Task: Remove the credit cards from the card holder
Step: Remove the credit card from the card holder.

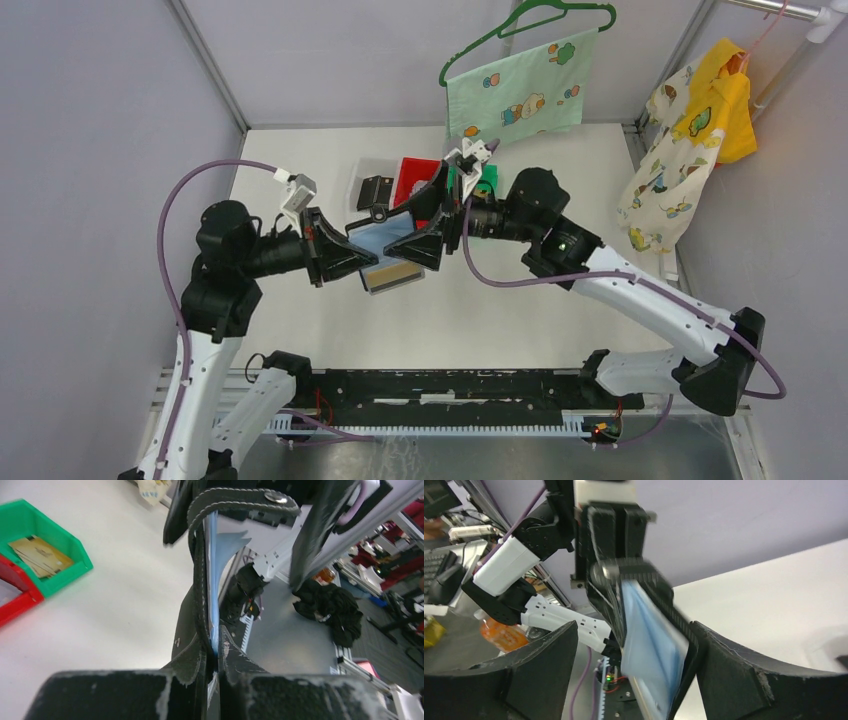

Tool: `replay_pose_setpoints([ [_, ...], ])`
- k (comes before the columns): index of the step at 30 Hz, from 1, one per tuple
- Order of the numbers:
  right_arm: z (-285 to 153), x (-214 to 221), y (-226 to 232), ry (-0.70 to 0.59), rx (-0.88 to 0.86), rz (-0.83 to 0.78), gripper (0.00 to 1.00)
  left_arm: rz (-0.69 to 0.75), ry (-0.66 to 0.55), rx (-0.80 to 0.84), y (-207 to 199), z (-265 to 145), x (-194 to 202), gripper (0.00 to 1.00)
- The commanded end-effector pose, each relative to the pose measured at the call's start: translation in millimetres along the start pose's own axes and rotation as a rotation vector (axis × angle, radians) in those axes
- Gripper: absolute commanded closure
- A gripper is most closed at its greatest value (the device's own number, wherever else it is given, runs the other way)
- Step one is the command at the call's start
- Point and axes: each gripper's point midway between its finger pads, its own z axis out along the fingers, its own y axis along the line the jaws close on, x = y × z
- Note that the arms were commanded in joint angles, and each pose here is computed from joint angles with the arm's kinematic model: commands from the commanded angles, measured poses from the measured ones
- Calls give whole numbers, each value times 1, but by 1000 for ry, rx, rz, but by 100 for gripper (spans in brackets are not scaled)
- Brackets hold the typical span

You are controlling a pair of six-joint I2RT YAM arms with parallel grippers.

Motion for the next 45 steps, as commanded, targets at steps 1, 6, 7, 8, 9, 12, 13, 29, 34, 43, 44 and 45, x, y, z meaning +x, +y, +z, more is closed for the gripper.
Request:
replay_pose_setpoints([
  [1, 3, -14, 9, 116, -50, -232, 13, 66, 92, 110, -18, -5, 9, 98],
  [6, -1, -8, 1, 250, -48, -344, 11, 138, 137, 130, -23, -11, 17, 98],
  [7, -2, -8, 2, 260, -57, -380, 10, 147, 141, 128, -22, -12, 18, 98],
  [8, -4, -8, 2, 268, -57, -391, 10, 167, 145, 132, -22, -12, 19, 98],
  [9, -5, -9, 2, 271, -57, -402, 9, 167, 150, 133, -21, -12, 21, 98],
  [12, -3, -11, 6, 280, -78, -413, 2, 157, 170, 154, -21, -12, 26, 98],
  [13, -2, -11, 3, 290, -65, -411, 2, 151, 178, 167, -22, -12, 28, 98],
  [29, 16, 3, 12, 373, -159, -368, 2, 229, 290, 121, -5, -21, 56, 98],
  [34, 24, 30, 13, 436, -168, -361, 2, 225, 320, 128, -5, -24, 61, 98],
  [43, 29, 64, 9, 535, -132, -364, 2, 228, 341, 131, -2, -25, 68, 98],
  [44, 29, 64, 6, 539, -116, -368, 4, 232, 343, 136, -3, -26, 68, 98],
  [45, 30, 64, 3, 543, -104, -368, 8, 235, 344, 140, -4, -26, 69, 98],
])
